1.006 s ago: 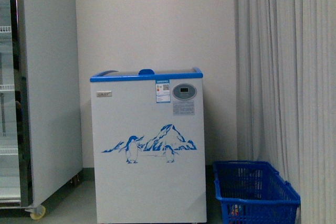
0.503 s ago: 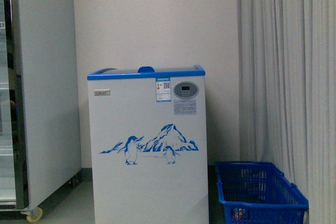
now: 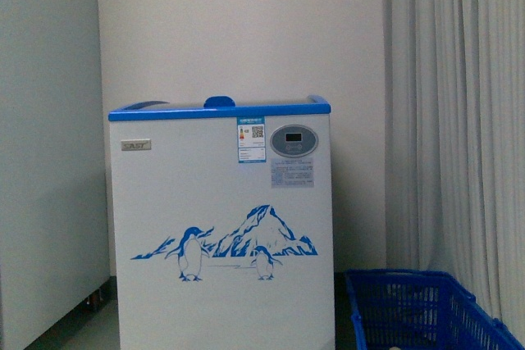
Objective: Put drink in fridge
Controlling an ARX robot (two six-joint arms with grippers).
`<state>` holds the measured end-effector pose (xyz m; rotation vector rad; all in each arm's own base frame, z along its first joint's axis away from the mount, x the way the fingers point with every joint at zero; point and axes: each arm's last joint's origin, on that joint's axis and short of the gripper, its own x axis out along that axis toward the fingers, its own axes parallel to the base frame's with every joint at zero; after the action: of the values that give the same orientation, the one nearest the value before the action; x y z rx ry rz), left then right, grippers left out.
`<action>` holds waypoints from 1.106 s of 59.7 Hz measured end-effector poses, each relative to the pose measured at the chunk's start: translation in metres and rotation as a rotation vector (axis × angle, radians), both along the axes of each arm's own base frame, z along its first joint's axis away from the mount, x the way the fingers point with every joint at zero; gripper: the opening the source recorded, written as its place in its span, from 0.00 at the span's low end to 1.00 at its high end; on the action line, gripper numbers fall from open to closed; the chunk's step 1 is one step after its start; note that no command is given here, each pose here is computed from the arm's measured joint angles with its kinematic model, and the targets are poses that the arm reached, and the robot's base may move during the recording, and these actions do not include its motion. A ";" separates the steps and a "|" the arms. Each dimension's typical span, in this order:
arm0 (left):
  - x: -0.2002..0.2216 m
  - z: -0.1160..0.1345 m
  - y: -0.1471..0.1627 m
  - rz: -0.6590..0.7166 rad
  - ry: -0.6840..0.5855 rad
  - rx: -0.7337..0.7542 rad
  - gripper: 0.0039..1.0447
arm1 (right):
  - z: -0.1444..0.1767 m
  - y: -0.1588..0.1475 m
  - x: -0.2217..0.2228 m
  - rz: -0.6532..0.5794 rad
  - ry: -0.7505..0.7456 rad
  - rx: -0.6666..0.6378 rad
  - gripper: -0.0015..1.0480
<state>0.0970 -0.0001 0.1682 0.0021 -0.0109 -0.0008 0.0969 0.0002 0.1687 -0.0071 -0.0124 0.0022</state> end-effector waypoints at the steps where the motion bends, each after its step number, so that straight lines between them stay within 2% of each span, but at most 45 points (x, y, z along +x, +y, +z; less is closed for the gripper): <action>1: 0.000 0.000 0.000 0.000 0.000 0.000 0.92 | 0.000 0.000 0.000 0.000 0.000 0.000 0.93; 66: 0.000 0.000 0.000 0.000 0.000 0.000 0.92 | 0.000 0.000 0.000 0.000 0.000 0.000 0.93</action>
<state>0.0970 -0.0001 0.1682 0.0017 -0.0109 -0.0004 0.0969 0.0002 0.1687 -0.0070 -0.0124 0.0019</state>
